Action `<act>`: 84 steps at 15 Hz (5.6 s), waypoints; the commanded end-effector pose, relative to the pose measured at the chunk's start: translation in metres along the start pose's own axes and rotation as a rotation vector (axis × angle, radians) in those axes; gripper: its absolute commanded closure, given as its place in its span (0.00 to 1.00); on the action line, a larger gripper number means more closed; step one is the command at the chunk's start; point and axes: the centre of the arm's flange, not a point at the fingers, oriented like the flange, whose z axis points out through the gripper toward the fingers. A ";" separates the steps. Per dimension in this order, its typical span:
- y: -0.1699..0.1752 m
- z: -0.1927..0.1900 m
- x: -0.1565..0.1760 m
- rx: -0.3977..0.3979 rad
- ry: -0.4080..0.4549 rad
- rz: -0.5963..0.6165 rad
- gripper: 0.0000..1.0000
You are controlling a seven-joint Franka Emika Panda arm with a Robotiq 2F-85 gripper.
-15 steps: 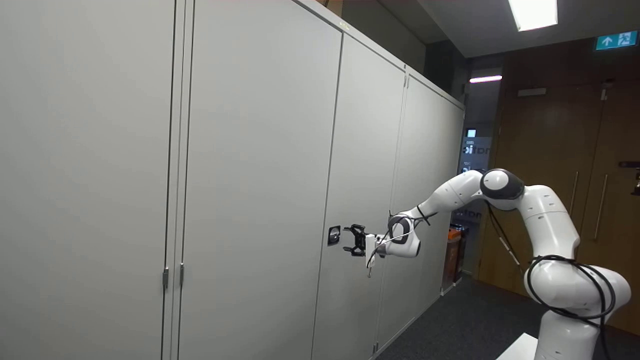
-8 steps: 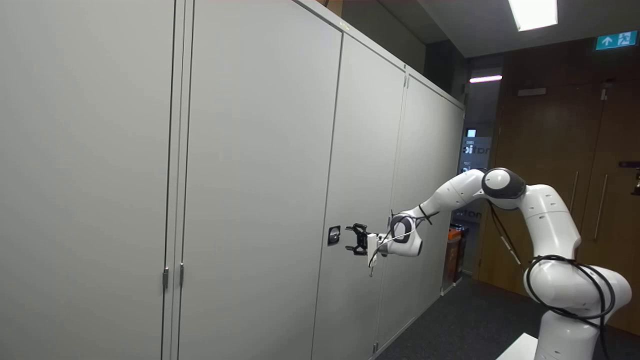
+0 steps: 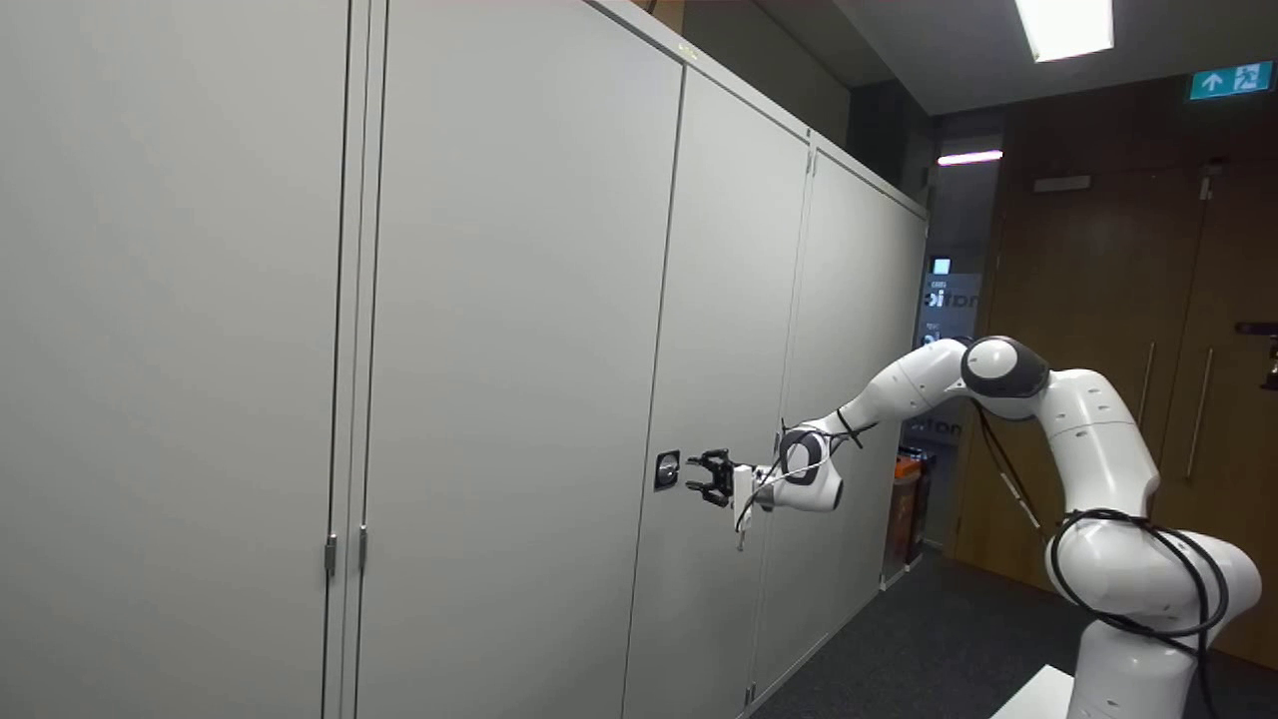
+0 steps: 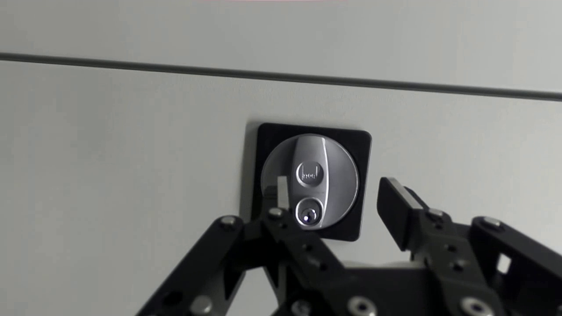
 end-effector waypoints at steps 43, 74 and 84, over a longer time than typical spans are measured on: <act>0.003 0.062 -0.004 0.042 0.073 -0.093 0.74; -0.009 0.045 -0.009 0.052 0.046 -0.081 0.92; -0.016 0.020 -0.010 0.063 0.032 -0.058 0.92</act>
